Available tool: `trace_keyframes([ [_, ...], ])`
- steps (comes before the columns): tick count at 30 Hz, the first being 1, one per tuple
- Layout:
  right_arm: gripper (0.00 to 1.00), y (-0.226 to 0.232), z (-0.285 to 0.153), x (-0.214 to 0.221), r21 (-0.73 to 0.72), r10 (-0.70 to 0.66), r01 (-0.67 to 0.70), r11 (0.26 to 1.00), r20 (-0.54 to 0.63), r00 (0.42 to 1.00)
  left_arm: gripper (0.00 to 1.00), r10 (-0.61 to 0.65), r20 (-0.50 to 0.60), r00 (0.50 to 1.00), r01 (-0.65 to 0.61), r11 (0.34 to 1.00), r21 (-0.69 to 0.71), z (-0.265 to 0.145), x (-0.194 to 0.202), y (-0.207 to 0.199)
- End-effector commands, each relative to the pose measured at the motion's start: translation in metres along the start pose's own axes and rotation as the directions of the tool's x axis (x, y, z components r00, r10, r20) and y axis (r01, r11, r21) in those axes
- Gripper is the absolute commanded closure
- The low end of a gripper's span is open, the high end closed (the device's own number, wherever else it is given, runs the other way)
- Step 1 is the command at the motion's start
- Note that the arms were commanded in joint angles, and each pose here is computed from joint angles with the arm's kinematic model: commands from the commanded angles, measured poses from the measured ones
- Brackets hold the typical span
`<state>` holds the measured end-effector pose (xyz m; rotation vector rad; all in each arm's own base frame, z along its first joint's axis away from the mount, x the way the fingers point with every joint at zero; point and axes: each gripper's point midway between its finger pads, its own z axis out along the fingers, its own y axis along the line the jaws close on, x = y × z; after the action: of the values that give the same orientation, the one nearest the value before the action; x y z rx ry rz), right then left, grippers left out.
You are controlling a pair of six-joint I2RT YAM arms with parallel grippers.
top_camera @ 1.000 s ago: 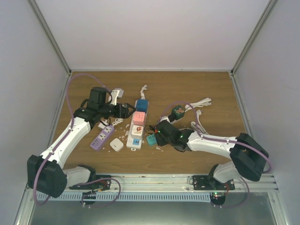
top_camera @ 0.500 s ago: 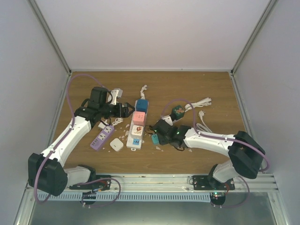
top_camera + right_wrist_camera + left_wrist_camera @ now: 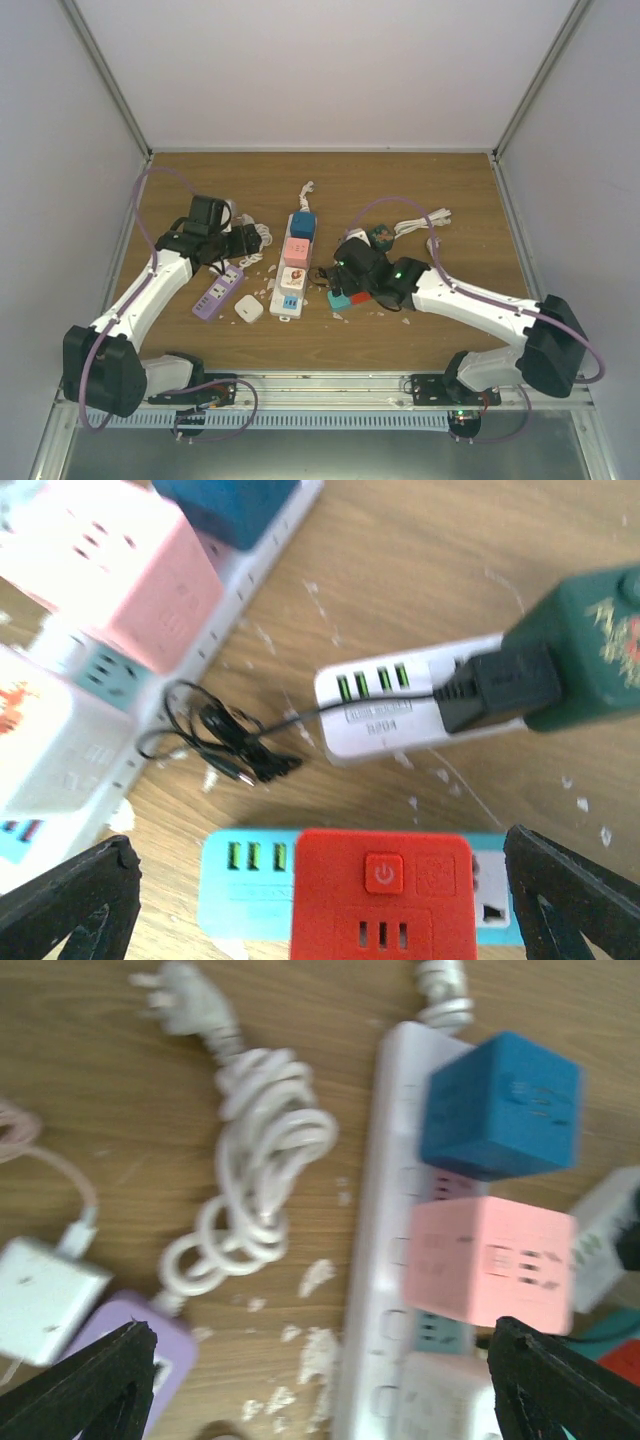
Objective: Insert the plug
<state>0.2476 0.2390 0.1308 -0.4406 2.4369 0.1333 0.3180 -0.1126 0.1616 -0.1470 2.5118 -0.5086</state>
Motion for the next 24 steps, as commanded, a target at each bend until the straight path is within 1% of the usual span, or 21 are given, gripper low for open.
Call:
trace_keyframes([
  [1,0.02,0.013,-0.022,-0.040,-0.089,-0.007,0.018,0.996,0.121,0.993,0.10,-0.121,0.042,0.992,0.126,0.983,-0.136,0.001,0.000,0.045],
  [3,0.05,0.028,-0.028,-0.056,-0.150,-0.038,0.064,0.987,0.169,0.985,0.13,-0.170,0.059,0.984,0.177,0.972,-0.153,0.002,0.000,0.058],
  [5,0.13,0.040,-0.030,-0.070,-0.189,-0.046,0.085,0.978,0.200,0.979,0.15,-0.228,0.080,0.971,0.239,0.953,-0.185,0.003,0.004,0.075],
  [7,0.18,0.061,-0.033,-0.084,-0.260,-0.064,0.123,0.958,0.225,0.972,0.16,-0.282,0.111,0.953,0.300,0.929,-0.217,0.001,0.006,0.095],
  [11,0.24,0.107,-0.028,-0.100,-0.359,-0.107,0.194,0.913,0.249,0.963,0.15,-0.389,0.110,0.915,0.404,0.892,-0.201,0.001,0.018,0.116],
  [13,0.26,0.132,-0.023,-0.099,-0.377,-0.150,0.236,0.896,0.243,0.958,0.14,-0.430,0.094,0.898,0.440,0.880,-0.175,0.002,0.025,0.118],
  [16,0.26,0.162,-0.007,-0.093,-0.362,-0.224,0.296,0.884,0.228,0.948,0.14,-0.493,0.099,0.864,0.503,0.849,-0.161,0.001,0.034,0.127],
  [20,0.25,0.197,0.015,-0.073,-0.349,-0.330,0.375,0.859,0.182,0.926,0.19,-0.579,0.069,0.812,0.583,0.802,-0.133,0.005,0.055,0.137],
  [24,0.24,0.224,0.036,-0.053,-0.348,-0.411,0.432,0.832,0.138,0.901,0.24,-0.632,0.042,0.774,0.630,0.761,-0.155,0.011,0.072,0.144],
])
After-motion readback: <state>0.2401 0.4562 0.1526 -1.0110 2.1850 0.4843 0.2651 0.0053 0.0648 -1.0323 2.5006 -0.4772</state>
